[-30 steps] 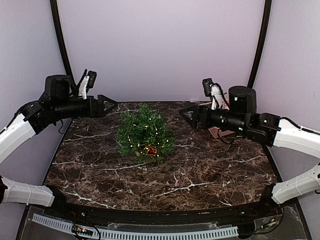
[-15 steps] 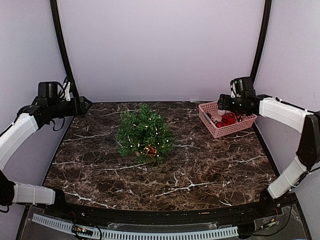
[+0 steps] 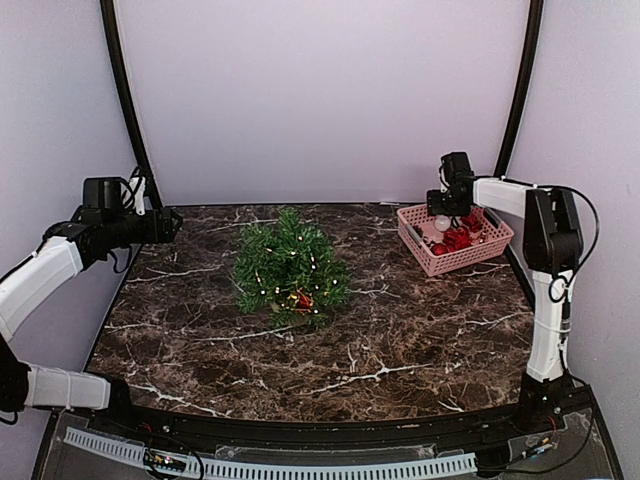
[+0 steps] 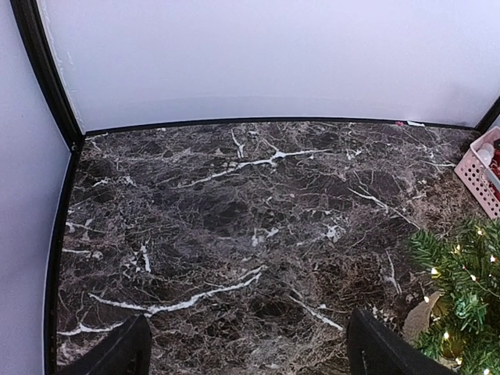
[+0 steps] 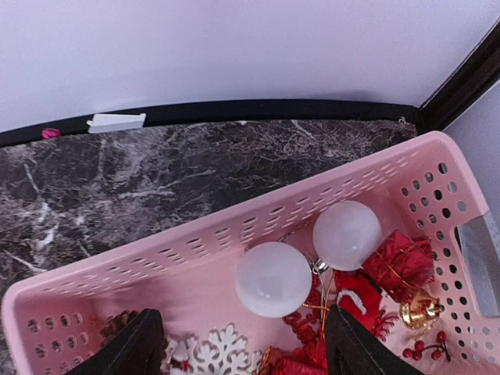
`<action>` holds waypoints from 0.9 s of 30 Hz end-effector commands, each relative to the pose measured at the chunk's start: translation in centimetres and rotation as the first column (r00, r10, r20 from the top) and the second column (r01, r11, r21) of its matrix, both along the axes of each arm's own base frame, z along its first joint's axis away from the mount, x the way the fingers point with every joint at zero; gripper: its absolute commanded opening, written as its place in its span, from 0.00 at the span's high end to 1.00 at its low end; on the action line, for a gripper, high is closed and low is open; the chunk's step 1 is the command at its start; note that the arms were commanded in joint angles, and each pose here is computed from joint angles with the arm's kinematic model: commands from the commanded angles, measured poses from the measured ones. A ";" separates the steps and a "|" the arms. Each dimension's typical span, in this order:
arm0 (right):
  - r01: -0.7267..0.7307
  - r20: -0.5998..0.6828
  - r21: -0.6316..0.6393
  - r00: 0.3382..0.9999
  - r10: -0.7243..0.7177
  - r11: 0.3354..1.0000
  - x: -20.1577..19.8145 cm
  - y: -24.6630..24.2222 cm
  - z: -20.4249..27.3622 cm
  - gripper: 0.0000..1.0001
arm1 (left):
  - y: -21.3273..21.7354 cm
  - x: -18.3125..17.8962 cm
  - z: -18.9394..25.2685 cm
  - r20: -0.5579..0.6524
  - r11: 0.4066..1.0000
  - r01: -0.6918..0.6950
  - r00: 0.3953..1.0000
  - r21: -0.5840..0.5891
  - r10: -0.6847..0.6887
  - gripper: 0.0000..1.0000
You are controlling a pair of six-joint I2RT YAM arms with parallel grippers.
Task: Decorate the small christmas tree
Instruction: Pick up the ornament ball from the bin.
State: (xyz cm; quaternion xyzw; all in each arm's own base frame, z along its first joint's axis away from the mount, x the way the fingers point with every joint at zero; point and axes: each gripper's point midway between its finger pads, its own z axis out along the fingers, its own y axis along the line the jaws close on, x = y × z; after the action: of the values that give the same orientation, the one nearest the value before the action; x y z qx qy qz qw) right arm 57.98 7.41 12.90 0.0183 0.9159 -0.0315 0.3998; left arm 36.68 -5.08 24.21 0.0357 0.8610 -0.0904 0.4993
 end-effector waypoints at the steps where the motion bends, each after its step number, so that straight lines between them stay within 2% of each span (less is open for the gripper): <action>1: -0.004 -0.065 -0.073 0.998 -0.001 0.997 1.7 -1.4 -3.0 0.28 | 0.2 0.2 0.3 0.028 1.000 0.003 1.000 0.018 -0.004 0.11; 7: 0.011 -0.093 -0.090 0.995 -0.020 0.996 3.7 -2.7 -5.8 0.28 | 0.3 0.4 -0.2 0.012 1.000 0.001 1.000 0.028 -0.001 0.11; 16: -0.002 -0.115 -0.092 0.993 -0.009 0.996 5.2 -2.7 -8.2 0.39 | 0.5 0.5 -0.7 0.000 0.999 -0.005 1.000 0.038 0.005 0.11; 22: -0.007 -0.072 -0.079 0.997 0.002 0.997 5.3 -2.5 -6.8 0.49 | 0.5 0.6 -0.8 -0.005 0.999 -0.005 1.000 0.041 0.005 0.11; 27: -0.019 -0.018 -0.030 1.000 0.018 0.999 4.2 -1.9 -2.8 0.53 | 0.6 0.5 -0.5 0.006 0.999 -0.009 1.000 0.043 0.009 0.11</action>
State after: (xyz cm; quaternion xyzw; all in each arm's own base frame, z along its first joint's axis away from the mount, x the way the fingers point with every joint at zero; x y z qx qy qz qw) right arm 62.30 4.93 4.23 -0.0026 0.9376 -0.0662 0.3412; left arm 37.13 -4.90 23.24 0.0428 0.8669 -0.0786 0.4903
